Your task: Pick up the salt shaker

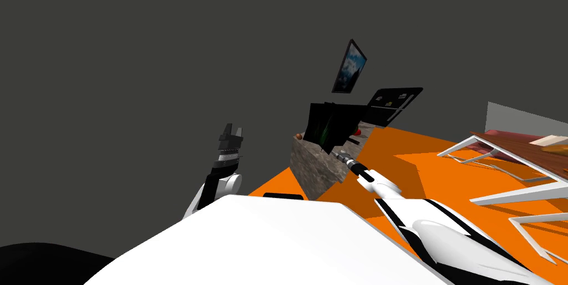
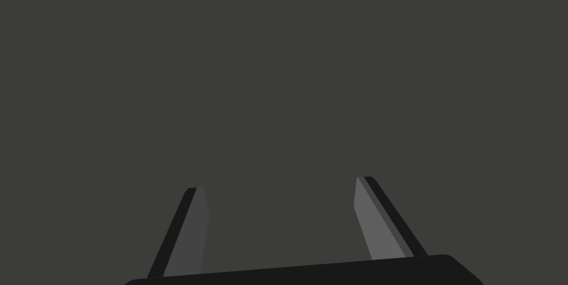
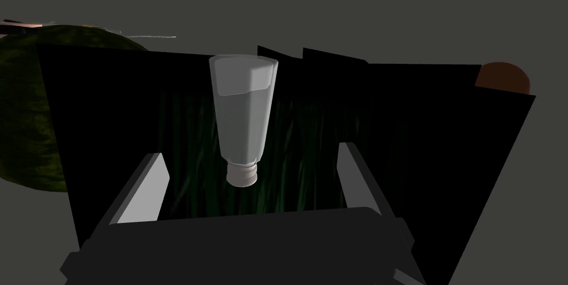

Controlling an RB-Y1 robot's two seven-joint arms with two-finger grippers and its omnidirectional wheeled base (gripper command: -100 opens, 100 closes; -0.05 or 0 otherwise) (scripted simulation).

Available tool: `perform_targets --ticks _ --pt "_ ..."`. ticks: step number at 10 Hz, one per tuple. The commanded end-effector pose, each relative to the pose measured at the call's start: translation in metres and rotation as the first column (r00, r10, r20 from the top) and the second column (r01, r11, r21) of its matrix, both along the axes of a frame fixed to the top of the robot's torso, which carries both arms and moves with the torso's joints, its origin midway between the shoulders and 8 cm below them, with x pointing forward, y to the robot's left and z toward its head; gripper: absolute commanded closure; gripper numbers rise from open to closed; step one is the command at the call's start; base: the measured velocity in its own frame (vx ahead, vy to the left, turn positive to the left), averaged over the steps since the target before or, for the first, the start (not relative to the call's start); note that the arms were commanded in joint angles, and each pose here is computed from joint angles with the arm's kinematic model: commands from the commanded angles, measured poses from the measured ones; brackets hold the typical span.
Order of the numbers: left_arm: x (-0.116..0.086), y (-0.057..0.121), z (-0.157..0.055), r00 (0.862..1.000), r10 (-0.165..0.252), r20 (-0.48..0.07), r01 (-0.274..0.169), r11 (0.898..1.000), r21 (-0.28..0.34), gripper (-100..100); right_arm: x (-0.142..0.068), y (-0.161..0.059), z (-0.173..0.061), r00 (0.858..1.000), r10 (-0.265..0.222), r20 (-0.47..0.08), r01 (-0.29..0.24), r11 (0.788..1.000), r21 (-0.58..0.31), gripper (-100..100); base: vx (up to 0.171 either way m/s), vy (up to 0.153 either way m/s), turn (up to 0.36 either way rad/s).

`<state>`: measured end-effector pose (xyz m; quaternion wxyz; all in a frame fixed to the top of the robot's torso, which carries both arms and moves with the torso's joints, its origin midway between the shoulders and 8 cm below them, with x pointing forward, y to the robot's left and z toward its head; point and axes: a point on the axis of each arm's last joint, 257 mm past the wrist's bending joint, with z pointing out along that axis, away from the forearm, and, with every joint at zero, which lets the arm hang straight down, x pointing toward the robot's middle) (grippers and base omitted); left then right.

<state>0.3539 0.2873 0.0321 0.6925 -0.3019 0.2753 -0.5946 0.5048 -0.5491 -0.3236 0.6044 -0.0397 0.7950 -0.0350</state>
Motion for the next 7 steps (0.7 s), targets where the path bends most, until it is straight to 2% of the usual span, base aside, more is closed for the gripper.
perform_targets --ticks 1,2,4,6,7 --pt "0.000 0.000 0.000 1.000 0.000 0.000 0.000 1.000 0.000 0 -0.001 0.002 -0.001 1.000 0.001 -0.004 -0.001 1.000 0.002 -100 0.005 0.006 -0.001" --pt "0.000 0.000 0.000 1.000 0.000 0.000 0.000 1.000 0.000 0 0.009 0.023 0.001 0.999 0.044 0.019 -0.043 0.999 -0.014 -100 -0.011 -0.029 -0.108" --pt "0.000 0.000 0.000 1.000 0.000 0.000 0.000 1.000 0.000 0 0.016 0.040 0.001 0.996 0.075 0.037 -0.074 0.997 -0.029 -100 -0.039 -0.044 -0.077" --pt "0.000 0.000 0.000 1.000 0.000 0.000 0.000 1.000 0.000 0 0.016 0.040 0.001 0.996 0.075 0.037 -0.074 0.997 -0.029 -100 -0.020 -0.013 0.003" --pt "0.000 0.000 0.000 1.000 0.000 0.000 0.000 1.000 0.000 0 0.024 0.058 0.005 0.992 0.109 0.063 -0.106 0.993 -0.043 -100 -0.045 -0.021 -0.087"
